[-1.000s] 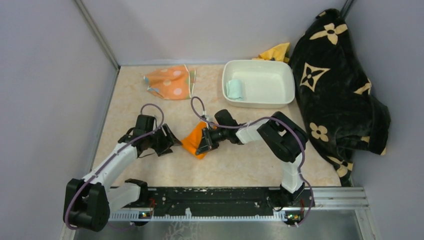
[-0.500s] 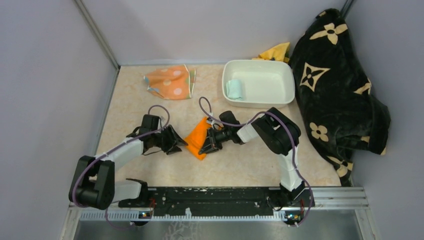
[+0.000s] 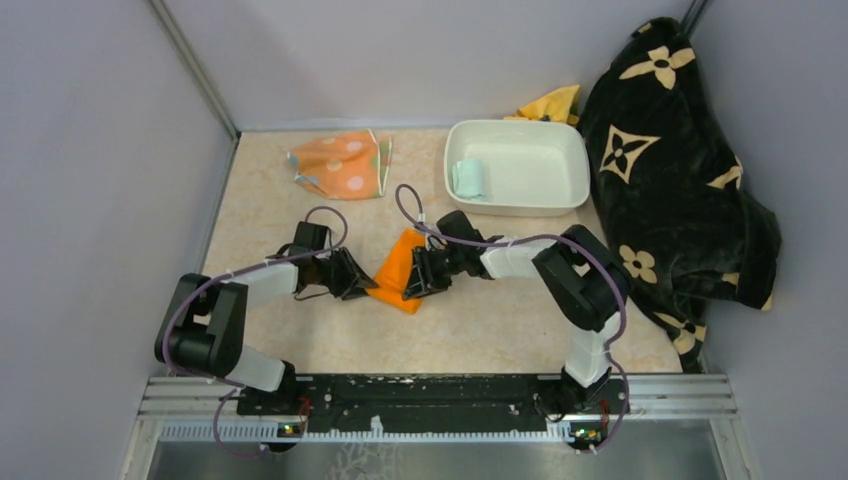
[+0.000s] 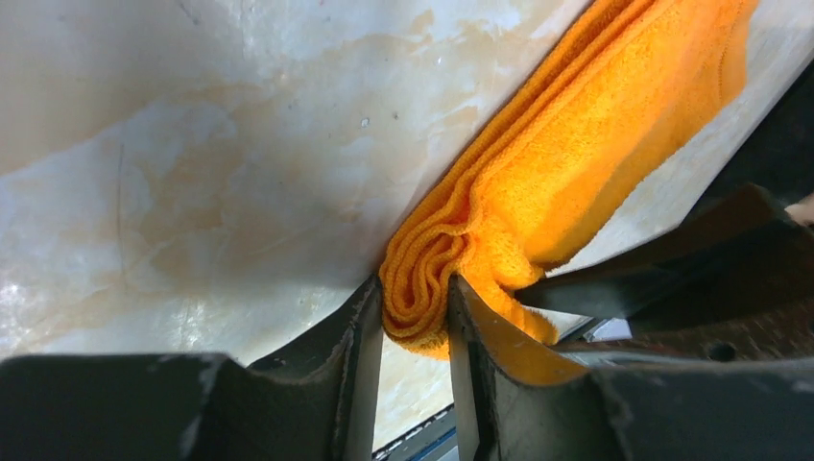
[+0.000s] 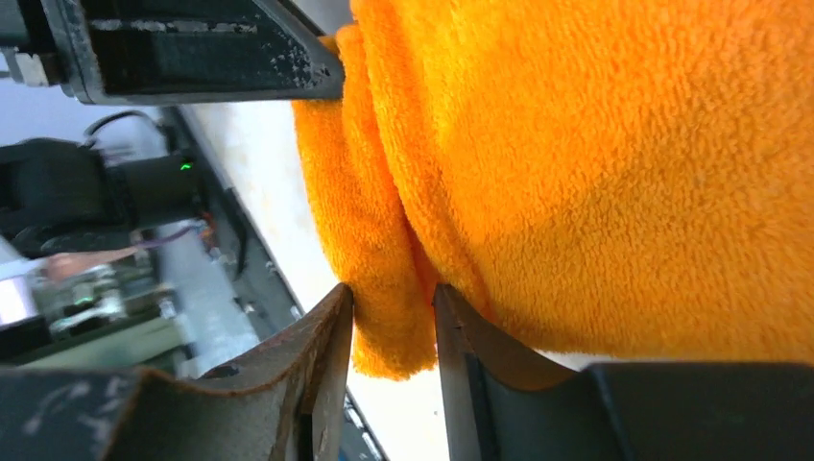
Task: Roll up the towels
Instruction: Roll the towel at the center of the board.
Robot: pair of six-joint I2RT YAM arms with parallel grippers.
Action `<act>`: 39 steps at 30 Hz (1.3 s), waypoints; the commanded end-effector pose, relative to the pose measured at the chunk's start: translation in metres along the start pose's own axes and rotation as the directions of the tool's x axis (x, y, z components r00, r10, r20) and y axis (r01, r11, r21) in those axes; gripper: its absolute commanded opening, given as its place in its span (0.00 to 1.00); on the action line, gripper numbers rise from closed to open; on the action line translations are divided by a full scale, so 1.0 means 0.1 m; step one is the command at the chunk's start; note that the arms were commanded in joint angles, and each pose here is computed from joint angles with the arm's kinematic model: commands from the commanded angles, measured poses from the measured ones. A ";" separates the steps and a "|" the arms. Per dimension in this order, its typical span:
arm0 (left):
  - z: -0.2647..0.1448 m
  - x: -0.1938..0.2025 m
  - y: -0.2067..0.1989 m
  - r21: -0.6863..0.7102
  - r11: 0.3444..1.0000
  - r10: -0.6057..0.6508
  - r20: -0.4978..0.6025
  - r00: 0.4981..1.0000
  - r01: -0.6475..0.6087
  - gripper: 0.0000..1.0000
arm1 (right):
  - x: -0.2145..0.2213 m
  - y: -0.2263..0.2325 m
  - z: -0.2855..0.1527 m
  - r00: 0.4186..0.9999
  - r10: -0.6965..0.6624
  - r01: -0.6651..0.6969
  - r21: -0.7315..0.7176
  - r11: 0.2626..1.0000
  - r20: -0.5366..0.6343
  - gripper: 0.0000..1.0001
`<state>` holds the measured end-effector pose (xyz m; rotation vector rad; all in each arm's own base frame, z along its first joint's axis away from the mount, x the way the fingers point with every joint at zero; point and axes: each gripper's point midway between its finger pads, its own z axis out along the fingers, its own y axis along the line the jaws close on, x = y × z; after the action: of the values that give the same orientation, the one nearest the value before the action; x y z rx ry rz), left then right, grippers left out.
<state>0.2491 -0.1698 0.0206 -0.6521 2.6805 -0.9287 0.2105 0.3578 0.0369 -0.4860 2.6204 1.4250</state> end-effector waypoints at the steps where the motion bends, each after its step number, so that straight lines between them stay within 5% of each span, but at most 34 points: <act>1: 0.08 -0.04 0.09 -0.052 0.999 0.002 0.010 1.000 -0.001 0.35 | -0.25 0.11 -0.22 0.962 -0.267 0.248 0.215 0.945 0.065 0.38; 7: 0.11 -0.04 0.12 -0.078 0.997 0.005 -0.001 1.000 -0.005 0.33 | -0.29 0.43 -0.39 0.811 -0.583 0.516 0.399 0.758 0.059 0.53; 14: 0.12 -0.03 0.14 -0.094 0.996 0.004 -0.007 1.000 -0.005 0.33 | -0.14 0.62 -0.23 0.586 -0.806 0.701 0.547 0.457 -0.078 0.54; 22: 0.11 -0.03 0.15 -0.101 0.995 0.006 -0.006 1.000 -0.007 0.33 | 0.00 0.28 0.02 0.522 -0.822 0.708 0.654 0.268 -0.228 0.50; 30: 0.12 -0.03 0.15 -0.105 0.994 0.010 -0.007 1.000 -0.010 0.33 | 0.13 -0.09 0.18 0.517 -0.787 0.741 0.636 0.215 -0.337 0.40; 34: 0.11 -0.04 0.13 -0.100 0.995 0.017 -0.006 1.000 -0.017 0.35 | 0.25 -0.21 0.23 0.523 -0.764 0.766 0.602 0.226 -0.378 0.14; 36: 0.07 -0.06 0.10 -0.092 0.995 0.027 0.005 1.000 -0.027 0.38 | 0.30 -0.18 0.25 0.544 -0.755 0.775 0.563 0.285 -0.366 0.01; 39: -0.02 -0.11 0.02 -0.077 0.996 0.052 0.039 0.998 -0.049 0.48 | 0.42 0.10 0.31 0.624 -0.729 0.767 0.396 0.504 -0.281 0.00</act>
<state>0.2576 -0.1754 0.0214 -0.6347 2.6997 -0.9180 0.2032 0.3668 0.0252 -1.3083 2.0028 0.0603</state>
